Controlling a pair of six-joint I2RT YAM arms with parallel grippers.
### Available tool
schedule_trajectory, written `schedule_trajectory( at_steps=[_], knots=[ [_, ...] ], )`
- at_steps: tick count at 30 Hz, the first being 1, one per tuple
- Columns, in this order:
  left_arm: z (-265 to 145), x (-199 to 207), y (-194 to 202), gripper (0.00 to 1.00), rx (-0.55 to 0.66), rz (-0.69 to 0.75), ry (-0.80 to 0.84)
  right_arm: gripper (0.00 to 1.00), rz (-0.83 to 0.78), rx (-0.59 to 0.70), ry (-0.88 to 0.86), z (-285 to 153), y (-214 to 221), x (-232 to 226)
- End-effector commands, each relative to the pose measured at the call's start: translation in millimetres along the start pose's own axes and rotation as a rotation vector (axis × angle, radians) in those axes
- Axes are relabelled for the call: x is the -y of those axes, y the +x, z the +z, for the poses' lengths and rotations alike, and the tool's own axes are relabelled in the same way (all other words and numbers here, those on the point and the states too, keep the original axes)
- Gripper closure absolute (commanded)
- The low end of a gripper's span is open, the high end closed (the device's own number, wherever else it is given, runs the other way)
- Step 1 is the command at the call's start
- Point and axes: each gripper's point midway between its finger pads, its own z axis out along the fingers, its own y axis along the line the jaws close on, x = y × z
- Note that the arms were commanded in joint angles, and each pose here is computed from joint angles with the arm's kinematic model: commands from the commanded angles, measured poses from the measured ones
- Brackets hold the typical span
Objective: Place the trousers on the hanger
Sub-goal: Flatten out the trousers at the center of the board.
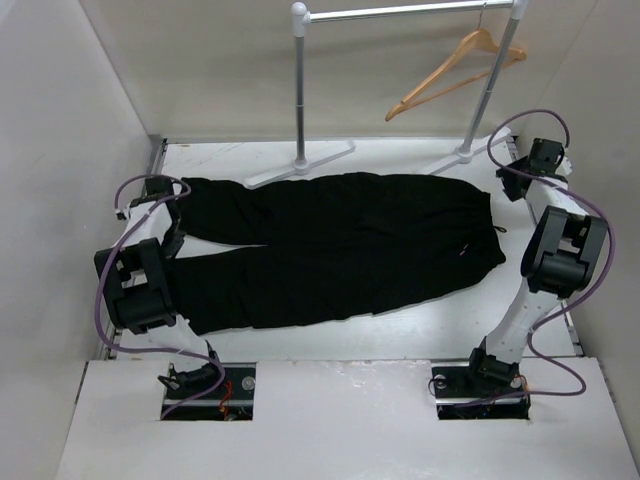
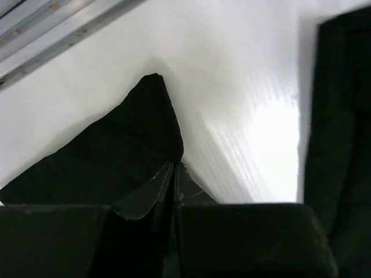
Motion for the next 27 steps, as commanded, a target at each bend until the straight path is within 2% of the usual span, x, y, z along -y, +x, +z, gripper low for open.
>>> schedule_trajectory(
  at_steps=[1,4,7,9,12,13,14,15,17,19,22,24,27],
  knots=[
    [-5.7,25.4,-14.8,0.97,0.038,0.028,0.059,0.44,-0.013,0.056,-0.011,-15.2,-15.0,-15.7],
    [-0.9,27.9,-19.4,0.92,0.04,0.075,0.04,0.41,-0.025,0.1,-0.022,-52.6,-10.0,-17.9],
    [-0.7,25.8,-28.3,0.72,0.051,0.127,0.027,0.39,-0.044,0.127,-0.068,-98.4,14.6,-25.8],
    [-13.4,18.6,-37.7,0.62,0.093,0.105,0.03,0.39,-0.073,0.122,-0.117,-126.2,39.6,-31.5],
    [-36.1,6.9,-40.6,0.48,0.138,0.074,0.061,0.44,-0.133,0.076,-0.196,-162.8,82.8,-38.5],
    [-42.4,0.5,-37.3,0.45,0.139,0.066,0.071,0.47,-0.156,0.054,-0.223,-174.6,97.0,-38.3],
    [-47.8,-9.0,-31.6,0.43,0.133,0.059,0.074,0.53,-0.174,0.03,-0.244,-184.6,110.8,-35.9],
    [-52.8,-20.0,-24.1,0.42,0.123,0.045,0.076,0.65,-0.195,0.0,-0.274,-196.4,124.5,-35.2],
    [-60.1,-43.5,-7.3,0.42,0.096,0.009,0.077,0.83,-0.251,-0.082,-0.335,-219.4,157.6,-31.7],
    [-67.6,-70.7,7.7,0.43,0.075,-0.046,0.067,0.89,-0.318,-0.174,-0.383,-240.6,193.4,-23.3],
    [-74.6,-107.3,38.0,0.44,0.018,-0.176,0.044,0.87,-0.404,-0.274,-0.422,-264.3,233.7,-9.1],
    [-75.1,-121.5,67.4,0.46,-0.066,-0.263,0.036,0.78,-0.458,-0.328,-0.446,-277.8,254.3,-1.3],
    [-69.2,-127.3,114.5,0.47,-0.209,-0.362,0.023,0.59,-0.541,-0.394,-0.467,-288.1,277.3,10.4]
  ],
)
